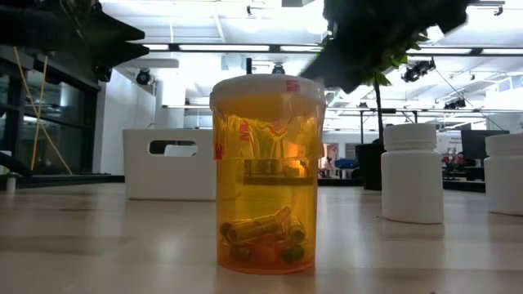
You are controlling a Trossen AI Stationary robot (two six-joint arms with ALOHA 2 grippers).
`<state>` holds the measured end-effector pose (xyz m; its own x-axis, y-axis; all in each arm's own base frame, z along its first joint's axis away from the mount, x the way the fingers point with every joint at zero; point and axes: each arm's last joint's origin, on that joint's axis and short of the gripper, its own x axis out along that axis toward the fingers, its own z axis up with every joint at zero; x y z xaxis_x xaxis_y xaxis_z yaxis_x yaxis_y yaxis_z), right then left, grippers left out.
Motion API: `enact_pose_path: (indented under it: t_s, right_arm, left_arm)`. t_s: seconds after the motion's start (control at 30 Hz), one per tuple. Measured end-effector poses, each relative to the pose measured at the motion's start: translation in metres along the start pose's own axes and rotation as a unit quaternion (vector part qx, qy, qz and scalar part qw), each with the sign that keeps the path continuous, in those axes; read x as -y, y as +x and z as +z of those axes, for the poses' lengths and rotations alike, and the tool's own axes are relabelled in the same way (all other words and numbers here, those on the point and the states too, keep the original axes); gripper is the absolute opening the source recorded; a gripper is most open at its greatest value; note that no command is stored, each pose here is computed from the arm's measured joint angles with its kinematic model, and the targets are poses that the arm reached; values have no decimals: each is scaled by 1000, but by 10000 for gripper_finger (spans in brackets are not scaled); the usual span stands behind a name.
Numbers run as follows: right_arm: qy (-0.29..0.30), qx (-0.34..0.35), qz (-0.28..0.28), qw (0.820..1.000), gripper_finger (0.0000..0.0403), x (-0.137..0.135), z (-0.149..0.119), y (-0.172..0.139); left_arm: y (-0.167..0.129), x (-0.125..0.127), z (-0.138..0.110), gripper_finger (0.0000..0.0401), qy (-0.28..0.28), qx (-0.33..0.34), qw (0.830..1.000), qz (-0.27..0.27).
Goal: Pick and place pill bottles into a basket
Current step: Put the top white pill bottle into the white bin
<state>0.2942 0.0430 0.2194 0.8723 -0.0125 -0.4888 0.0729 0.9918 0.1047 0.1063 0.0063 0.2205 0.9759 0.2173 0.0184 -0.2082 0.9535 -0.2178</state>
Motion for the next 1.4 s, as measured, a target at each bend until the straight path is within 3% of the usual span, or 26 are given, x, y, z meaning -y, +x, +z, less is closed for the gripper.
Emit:
enact_pose_path:
  t_s: [0.3, 0.63, 0.83, 1.03, 1.4]
  right_arm:
    - [-32, 36, -20, 999, 147, 10, 47, 2]
    - [-53, -1, -8, 999, 147, 7, 76, 56]
    - [-59, -19, 4, 998, 147, 3, 82, 85]
    - [-62, -48, 10, 997, 148, 4, 70, 109]
    - [-48, -78, 14, 996, 148, 18, 54, 127]
  left_arm:
    - [0, 0, 0, 205, 0, 0, 1000, 0]
    - [0, 0, 0, 205, 0, 0, 1000, 0]
    - [0, 0, 0, 205, 0, 0, 1000, 0]
    - [0, 0, 0, 205, 0, 0, 1000, 0]
    - [0, 0, 0, 205, 0, 0, 1000, 0]
